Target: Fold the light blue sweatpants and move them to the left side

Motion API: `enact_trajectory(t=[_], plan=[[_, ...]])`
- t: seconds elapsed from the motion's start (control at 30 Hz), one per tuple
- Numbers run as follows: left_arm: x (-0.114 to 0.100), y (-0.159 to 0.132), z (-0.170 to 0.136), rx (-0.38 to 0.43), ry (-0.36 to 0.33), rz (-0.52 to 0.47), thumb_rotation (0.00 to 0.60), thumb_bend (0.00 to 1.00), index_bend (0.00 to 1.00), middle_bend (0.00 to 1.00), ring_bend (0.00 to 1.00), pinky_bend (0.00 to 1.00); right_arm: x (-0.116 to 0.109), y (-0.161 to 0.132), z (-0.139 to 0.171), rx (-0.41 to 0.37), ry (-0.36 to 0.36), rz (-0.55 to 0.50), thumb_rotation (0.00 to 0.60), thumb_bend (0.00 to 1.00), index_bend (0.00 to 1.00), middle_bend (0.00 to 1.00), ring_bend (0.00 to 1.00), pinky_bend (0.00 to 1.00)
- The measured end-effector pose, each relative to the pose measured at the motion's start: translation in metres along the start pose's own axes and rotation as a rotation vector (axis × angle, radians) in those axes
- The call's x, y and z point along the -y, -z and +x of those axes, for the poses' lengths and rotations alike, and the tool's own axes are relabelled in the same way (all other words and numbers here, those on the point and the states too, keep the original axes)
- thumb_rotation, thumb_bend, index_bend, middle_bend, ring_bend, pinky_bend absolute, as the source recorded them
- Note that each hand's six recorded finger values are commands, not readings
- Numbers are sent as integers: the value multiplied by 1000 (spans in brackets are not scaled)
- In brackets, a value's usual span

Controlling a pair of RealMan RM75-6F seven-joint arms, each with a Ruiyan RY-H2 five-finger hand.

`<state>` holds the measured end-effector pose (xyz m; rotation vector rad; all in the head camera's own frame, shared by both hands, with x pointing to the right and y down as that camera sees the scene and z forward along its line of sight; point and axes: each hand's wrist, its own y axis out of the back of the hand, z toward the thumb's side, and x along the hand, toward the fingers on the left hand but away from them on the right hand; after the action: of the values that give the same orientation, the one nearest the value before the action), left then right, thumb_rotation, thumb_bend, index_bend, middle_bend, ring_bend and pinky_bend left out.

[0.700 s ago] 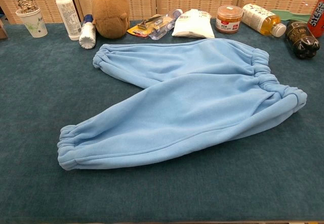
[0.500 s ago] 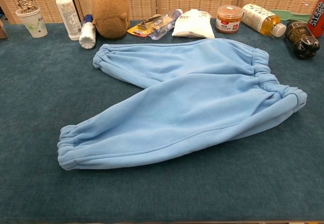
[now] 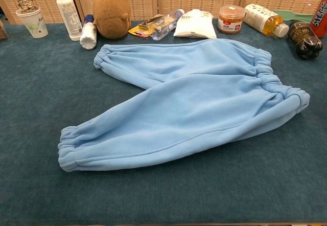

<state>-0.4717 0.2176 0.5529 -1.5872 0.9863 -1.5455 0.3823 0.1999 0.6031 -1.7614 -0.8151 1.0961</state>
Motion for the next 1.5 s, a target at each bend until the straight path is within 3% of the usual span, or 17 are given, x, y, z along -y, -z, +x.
enact_trajectory(t=[0.23,0.5,0.6,0.73,0.93,1.1,1.27,1.4,1.5], plan=[[0,5,4,-20,8,-14,600,29,0,0,0,0,17,-33,-33,-146,-72,17,600,0,19,0,0,78],[2,9,10,-44,19,-20,600,29,0,0,0,0,36,-58,-62,-258,-100,85,600,0,170,52,25,169],[2,10,10,-49,21,-21,600,29,0,0,0,0,40,-61,-67,-275,-107,119,600,0,227,113,112,179],[1,11,10,-52,20,-23,600,30,0,0,0,0,50,-60,-73,-286,-132,171,600,0,258,135,139,220],[1,12,11,-57,22,-26,600,29,0,0,0,0,63,-54,-76,-274,-164,201,600,30,287,179,189,388],[0,13,11,-60,17,-26,600,29,0,0,0,0,68,-53,-79,-272,-168,188,600,225,414,282,286,521],[4,9,12,-51,23,-15,600,30,0,0,0,0,67,-60,-80,-298,-120,158,600,443,562,398,391,601],[10,-3,15,-6,23,-2,600,30,0,0,0,0,69,-62,-84,-313,-85,130,600,654,645,468,439,633],[15,-14,18,44,25,2,600,30,0,0,0,0,71,-64,-87,-313,-64,96,600,739,658,482,447,633]])
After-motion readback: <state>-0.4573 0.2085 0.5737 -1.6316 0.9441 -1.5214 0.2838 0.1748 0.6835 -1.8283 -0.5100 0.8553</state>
